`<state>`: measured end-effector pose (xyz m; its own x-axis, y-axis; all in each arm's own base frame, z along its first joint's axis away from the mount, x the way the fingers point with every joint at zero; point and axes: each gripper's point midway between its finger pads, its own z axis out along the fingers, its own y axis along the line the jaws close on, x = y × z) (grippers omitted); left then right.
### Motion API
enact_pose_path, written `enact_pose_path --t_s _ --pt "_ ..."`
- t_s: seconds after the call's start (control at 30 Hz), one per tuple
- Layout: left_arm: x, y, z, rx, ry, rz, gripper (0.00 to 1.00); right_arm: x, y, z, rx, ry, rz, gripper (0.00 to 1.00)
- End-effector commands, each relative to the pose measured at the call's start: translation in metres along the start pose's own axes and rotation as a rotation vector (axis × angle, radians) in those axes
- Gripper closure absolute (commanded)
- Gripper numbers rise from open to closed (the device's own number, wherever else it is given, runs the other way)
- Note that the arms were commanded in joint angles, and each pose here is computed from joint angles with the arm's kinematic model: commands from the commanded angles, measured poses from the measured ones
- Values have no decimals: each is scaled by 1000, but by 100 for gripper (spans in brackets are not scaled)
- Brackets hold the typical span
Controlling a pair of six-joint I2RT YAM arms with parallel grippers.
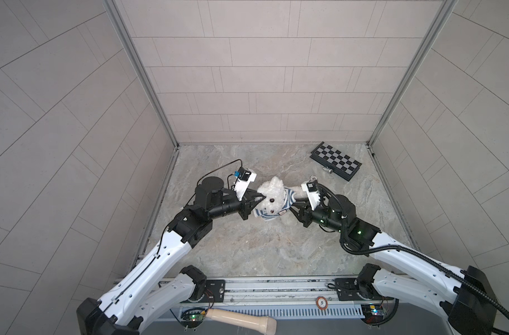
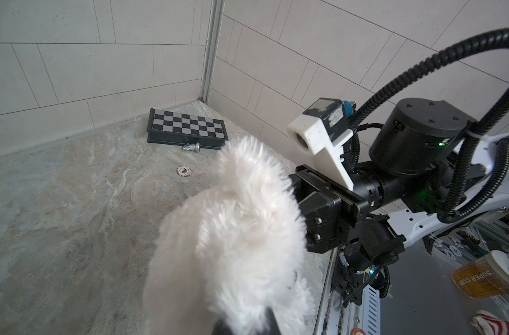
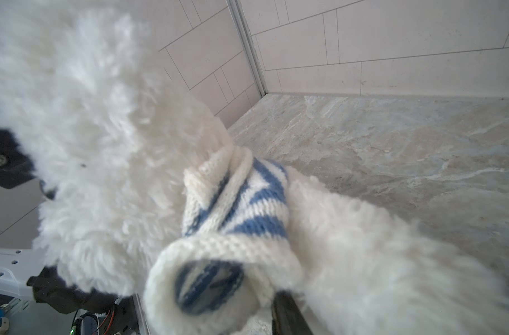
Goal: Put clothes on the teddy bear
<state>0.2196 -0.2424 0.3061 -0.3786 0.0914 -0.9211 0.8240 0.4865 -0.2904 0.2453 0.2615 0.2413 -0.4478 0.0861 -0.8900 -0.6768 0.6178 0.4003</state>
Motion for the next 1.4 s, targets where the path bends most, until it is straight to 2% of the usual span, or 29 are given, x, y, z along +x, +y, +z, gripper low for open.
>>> enact_pose_path --t_s 0.0,0.23,0.4,0.5,0.6,0.73,0.87,0.97,1.17,1.37 --pt "-9 -11 -4 52 -41 28 100 -31 23 1 -84 -102 2 69" --pt "-6 -16 -4 86 -44 31 100 -40 30 12 -104 -123 6 70" --pt "-2 -18 -6 96 -36 33 100 -43 39 16 -146 -143 10 60" --pt "0 -18 -6 96 -34 32 100 -38 42 20 -163 -121 2 60" --pt "-2 -19 -6 97 -42 31 100 -31 38 25 -154 -100 8 71" --pt "-3 -19 -5 105 -51 19 100 -21 33 35 -145 -71 0 75" --pt "-1 -17 -4 98 -56 12 100 -20 35 39 -152 -51 -12 100" --pt "-3 -18 -7 94 -70 15 100 -23 32 33 -129 -61 -21 100" --pt "-1 -18 -13 74 -66 31 100 -21 7 11 21 -75 -50 100" --pt "1 -20 -19 67 -65 42 100 -16 -12 -8 134 -13 -104 100"
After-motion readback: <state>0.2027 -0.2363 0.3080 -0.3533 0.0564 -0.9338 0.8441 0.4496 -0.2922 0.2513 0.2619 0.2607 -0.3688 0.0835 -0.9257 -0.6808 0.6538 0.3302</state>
